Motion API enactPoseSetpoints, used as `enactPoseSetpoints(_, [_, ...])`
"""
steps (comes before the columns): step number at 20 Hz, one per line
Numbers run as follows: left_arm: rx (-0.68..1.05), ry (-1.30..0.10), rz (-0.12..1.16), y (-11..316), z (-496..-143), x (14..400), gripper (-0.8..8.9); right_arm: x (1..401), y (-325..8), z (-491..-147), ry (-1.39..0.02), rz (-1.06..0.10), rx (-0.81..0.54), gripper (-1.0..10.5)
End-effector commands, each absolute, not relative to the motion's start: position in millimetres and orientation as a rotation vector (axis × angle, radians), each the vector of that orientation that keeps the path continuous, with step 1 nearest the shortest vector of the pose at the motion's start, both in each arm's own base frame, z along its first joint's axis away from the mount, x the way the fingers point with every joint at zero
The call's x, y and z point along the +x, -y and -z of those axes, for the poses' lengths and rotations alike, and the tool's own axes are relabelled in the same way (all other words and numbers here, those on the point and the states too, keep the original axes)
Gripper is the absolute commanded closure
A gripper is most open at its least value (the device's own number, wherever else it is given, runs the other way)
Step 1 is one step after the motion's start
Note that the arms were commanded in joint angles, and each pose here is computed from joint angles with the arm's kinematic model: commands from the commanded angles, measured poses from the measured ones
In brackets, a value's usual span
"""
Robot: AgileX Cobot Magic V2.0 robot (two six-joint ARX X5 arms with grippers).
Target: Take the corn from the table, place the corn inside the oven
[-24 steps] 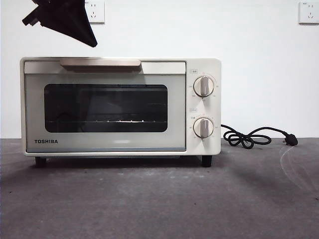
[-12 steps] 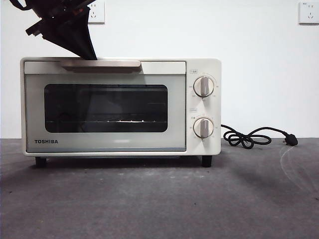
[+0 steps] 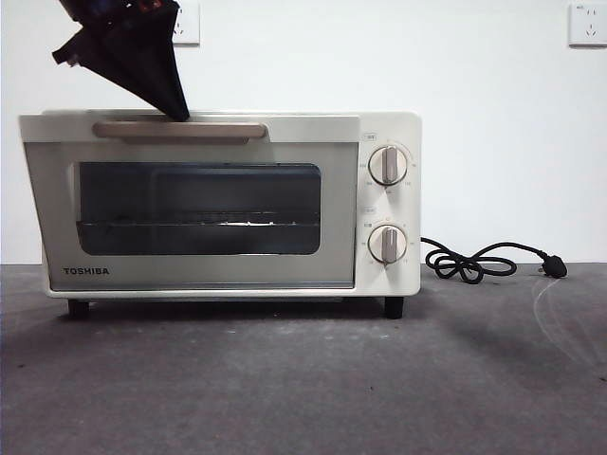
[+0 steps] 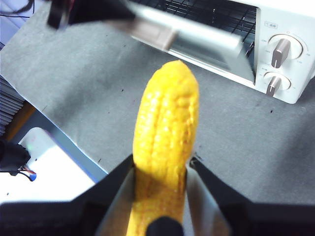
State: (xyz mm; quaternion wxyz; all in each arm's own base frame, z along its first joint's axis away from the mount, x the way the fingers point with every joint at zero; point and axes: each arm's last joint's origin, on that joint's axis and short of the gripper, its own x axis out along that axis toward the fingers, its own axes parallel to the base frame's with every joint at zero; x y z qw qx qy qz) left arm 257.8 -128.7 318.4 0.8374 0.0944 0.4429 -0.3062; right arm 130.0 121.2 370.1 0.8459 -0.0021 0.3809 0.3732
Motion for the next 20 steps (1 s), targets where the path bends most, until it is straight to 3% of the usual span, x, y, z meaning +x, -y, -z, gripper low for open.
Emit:
enactPoseSetpoints(1, [0.274, -1.101, 0.646, 131, -292, 254, 8.19, 130, -121, -371, -0.794, -0.792, -0.008, 9.5])
enactPoseSetpoints(4, [0.301, -1.147, 0.672, 135, -292, 244, 8.19, 130, -122, -371, -0.793, -0.793, -0.009, 9.5])
enactPoseSetpoints(7, [0.324, -1.107, 0.717, 142, -302, 229, 8.19, 130, -122, -371, -0.793, -0.792, -0.008, 9.5])
enactPoseSetpoints(15, [0.301, -0.852, 0.810, 130, -359, 168, 8.19, 132, -126, -375, -0.732, -0.818, 0.007, 9.5])
enactPoseSetpoints(20, [0.261, -0.675, 0.821, 98, -390, 124, 8.19, 131, -152, -383, -0.601, -0.949, -0.002, 9.6])
